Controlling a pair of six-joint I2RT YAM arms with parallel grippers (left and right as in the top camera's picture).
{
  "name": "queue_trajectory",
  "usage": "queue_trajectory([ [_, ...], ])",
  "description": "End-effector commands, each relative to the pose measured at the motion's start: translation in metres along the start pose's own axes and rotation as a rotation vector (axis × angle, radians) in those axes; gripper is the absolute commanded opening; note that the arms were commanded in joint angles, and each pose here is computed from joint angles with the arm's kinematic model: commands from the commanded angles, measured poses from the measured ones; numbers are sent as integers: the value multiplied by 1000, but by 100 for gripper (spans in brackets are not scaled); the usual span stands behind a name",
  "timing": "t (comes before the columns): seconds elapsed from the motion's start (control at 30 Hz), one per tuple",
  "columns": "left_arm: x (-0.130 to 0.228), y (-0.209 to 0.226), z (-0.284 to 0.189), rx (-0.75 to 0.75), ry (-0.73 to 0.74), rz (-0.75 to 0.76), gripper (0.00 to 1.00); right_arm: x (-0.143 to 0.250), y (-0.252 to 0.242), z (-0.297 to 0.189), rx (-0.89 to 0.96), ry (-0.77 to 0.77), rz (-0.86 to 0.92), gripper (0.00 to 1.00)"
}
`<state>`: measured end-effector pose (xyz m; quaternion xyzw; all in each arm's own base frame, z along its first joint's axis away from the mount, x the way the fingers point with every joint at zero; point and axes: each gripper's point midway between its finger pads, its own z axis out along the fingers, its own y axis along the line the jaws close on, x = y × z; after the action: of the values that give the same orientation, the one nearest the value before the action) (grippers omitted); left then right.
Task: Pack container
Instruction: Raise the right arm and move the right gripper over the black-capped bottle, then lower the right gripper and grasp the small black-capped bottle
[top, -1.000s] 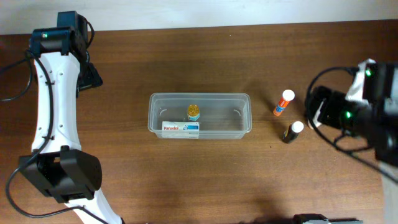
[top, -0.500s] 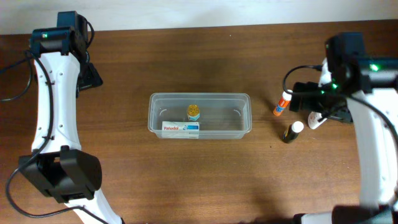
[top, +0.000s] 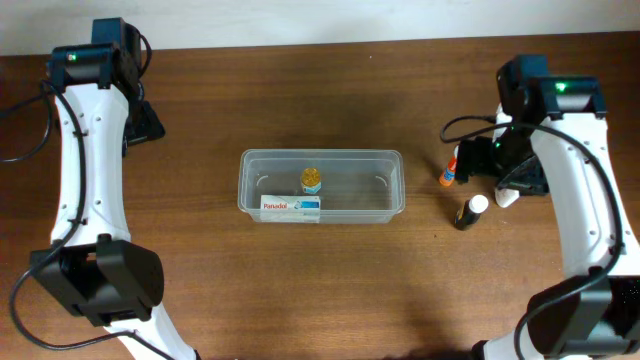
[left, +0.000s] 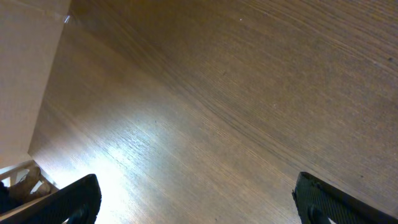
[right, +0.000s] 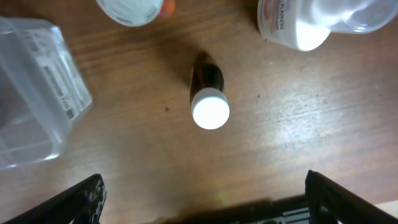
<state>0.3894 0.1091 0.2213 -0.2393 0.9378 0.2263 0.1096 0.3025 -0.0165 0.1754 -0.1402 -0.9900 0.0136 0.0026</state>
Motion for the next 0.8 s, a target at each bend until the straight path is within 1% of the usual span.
queue_trajectory([
  [0.0,-1,4,-3,-10,-12,-11,99,6,-4,18,17,34,1,92],
  [0.13,-1,4,-3,-10,-12,-11,99,5,-3,43,16,37,-13,91],
  [0.3,-1,4,-3,-10,-12,-11,99,4,-3,60,15,32,-47,81],
  [0.43,-1,4,-3,-10,-12,-11,100,3,-2,66,14,26,-46,76],
  [0.5,-1,4,-3,-10,-12,-11,99,1,-2,69,11,16,-46,71],
  [0.77,-1,4,-3,-10,-12,-11,99,-4,0,70,7,-4,-44,70],
])
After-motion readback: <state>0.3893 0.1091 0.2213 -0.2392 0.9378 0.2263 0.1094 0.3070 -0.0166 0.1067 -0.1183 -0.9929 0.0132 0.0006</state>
